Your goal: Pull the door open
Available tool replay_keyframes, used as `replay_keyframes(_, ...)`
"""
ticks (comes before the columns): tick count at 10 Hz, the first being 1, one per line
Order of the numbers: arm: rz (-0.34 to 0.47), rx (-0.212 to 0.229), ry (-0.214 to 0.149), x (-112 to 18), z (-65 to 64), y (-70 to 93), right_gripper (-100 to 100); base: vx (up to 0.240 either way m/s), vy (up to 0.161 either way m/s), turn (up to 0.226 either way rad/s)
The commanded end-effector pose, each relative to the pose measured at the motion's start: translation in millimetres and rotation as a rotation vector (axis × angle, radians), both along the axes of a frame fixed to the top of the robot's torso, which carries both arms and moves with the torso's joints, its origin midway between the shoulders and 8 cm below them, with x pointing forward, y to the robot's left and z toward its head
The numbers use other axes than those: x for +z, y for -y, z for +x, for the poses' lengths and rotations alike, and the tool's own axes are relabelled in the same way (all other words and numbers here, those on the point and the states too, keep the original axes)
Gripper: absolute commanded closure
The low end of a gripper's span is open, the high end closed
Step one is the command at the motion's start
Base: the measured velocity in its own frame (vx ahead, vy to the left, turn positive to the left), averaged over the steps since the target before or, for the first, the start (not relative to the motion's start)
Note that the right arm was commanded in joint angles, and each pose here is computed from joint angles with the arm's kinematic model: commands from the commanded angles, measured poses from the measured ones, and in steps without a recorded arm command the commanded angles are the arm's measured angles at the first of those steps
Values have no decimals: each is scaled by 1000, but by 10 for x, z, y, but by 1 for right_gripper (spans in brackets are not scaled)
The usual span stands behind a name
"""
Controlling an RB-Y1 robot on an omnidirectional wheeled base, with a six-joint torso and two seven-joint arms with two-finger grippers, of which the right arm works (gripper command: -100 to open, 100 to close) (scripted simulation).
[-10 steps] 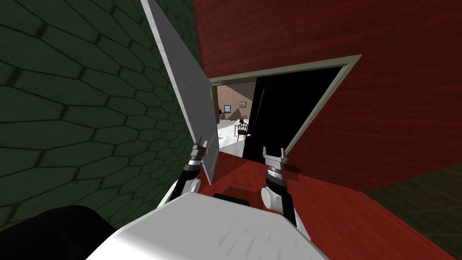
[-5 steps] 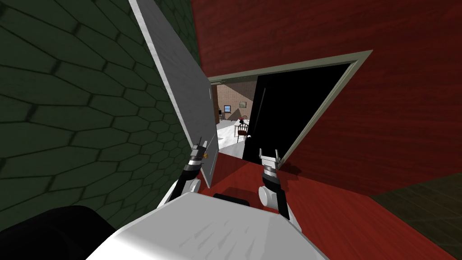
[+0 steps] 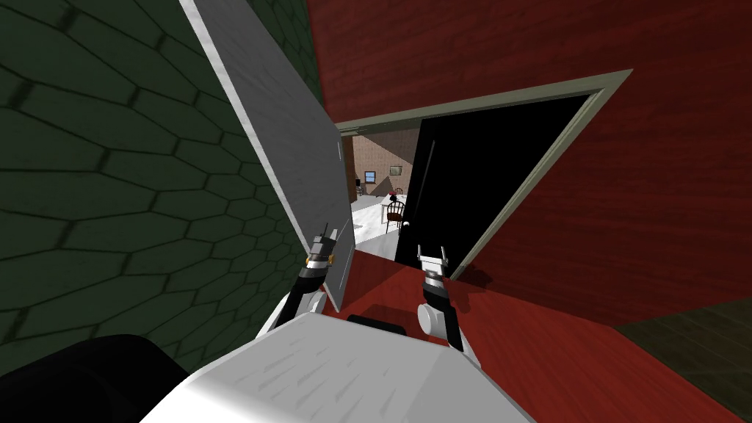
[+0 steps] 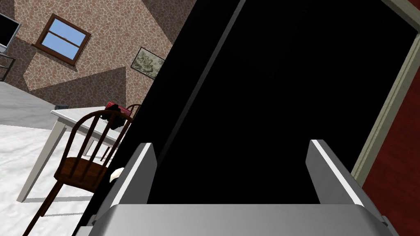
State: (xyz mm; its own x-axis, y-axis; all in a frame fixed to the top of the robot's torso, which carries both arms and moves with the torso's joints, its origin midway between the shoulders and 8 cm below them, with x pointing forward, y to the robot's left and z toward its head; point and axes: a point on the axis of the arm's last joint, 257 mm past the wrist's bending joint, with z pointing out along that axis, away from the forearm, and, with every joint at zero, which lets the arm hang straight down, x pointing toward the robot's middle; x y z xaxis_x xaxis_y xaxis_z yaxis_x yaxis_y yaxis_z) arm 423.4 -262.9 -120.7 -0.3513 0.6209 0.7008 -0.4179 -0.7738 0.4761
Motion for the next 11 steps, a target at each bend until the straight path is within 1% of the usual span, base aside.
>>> replay_keyframes(1,40,28,-25,-148,49,-32,-100,92,-8,4)
replay_keyframes(4,110,71,-65,-401,137,-63,-100,91,-1,2)
replay_keyframes(5,109,71,-69,-420,138,-61,-100,82,-1,1)
replay_keyframes(11,242,138,-159,-958,269,-90,-100,92,-4,2)
